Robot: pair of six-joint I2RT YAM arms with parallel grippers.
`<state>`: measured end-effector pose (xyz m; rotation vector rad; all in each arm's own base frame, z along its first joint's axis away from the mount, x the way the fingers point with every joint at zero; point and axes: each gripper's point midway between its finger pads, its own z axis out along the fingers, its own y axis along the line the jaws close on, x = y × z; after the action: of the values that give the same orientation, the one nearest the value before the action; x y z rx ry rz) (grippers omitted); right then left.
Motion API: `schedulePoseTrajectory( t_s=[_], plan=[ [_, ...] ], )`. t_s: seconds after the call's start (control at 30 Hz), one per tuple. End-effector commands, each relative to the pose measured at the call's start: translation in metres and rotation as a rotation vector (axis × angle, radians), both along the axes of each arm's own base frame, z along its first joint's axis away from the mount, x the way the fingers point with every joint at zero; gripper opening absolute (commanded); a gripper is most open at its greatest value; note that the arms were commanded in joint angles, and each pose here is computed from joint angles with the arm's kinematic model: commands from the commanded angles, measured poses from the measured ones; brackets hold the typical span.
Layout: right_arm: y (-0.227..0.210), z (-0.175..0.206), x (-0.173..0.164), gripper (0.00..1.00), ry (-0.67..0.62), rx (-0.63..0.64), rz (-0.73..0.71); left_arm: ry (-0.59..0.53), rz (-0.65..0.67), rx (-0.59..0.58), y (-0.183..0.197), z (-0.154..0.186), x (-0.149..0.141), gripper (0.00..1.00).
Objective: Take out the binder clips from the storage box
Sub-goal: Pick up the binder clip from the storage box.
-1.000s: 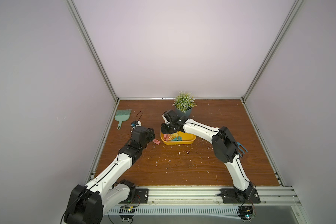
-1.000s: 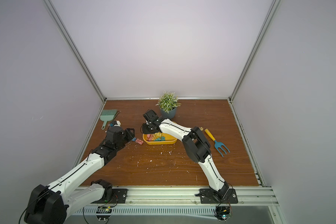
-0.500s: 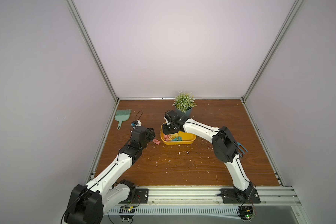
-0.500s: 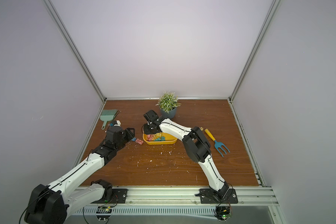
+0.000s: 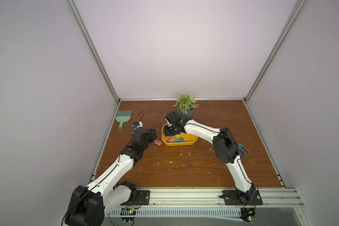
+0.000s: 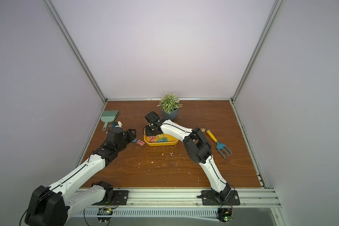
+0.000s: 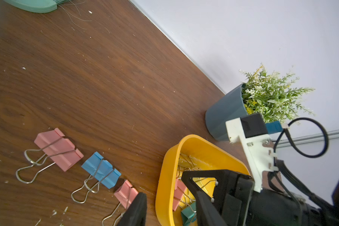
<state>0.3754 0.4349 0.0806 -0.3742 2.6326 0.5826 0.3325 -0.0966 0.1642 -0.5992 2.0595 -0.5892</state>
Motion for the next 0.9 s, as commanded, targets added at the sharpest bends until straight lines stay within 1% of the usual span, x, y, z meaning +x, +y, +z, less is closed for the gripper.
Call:
schedulePoseTrajectory(
  t_s=[0.0, 0.17, 0.27, 0.53, 0.7, 0.8, 0.87],
  plan=[
    [0.001, 0.042, -0.002, 0.01, -0.063, 0.062, -0.001, -0.007, 0.001, 0.001, 0.002, 0.003, 0.003, 0.45],
    [-0.009, 0.060, -0.008, 0.01, -0.081, 0.115, -0.016, -0.026, -0.010, -0.010, 0.001, 0.004, 0.002, 0.47],
    [-0.018, 0.067, -0.010, 0.01, -0.083, 0.147, -0.029, -0.038, -0.029, -0.020, -0.003, 0.006, 0.003, 0.54],
    [-0.034, 0.087, -0.011, 0.01, -0.109, 0.231, -0.044, -0.080, -0.135, -0.045, -0.022, 0.016, 0.008, 0.63],
    [-0.055, 0.119, -0.015, 0.01, -0.201, 0.265, -0.081, -0.121, -0.207, -0.070, -0.037, 0.026, 0.010, 0.69],
    [-0.084, 0.136, -0.020, 0.00, -0.268, 0.302, -0.161, -0.142, -0.245, -0.044, -0.048, 0.032, 0.010, 0.74],
    [-0.109, 0.146, -0.022, 0.00, -0.310, 0.330, -0.240, -0.148, -0.266, -0.018, -0.056, 0.035, 0.010, 0.77]
  ],
)
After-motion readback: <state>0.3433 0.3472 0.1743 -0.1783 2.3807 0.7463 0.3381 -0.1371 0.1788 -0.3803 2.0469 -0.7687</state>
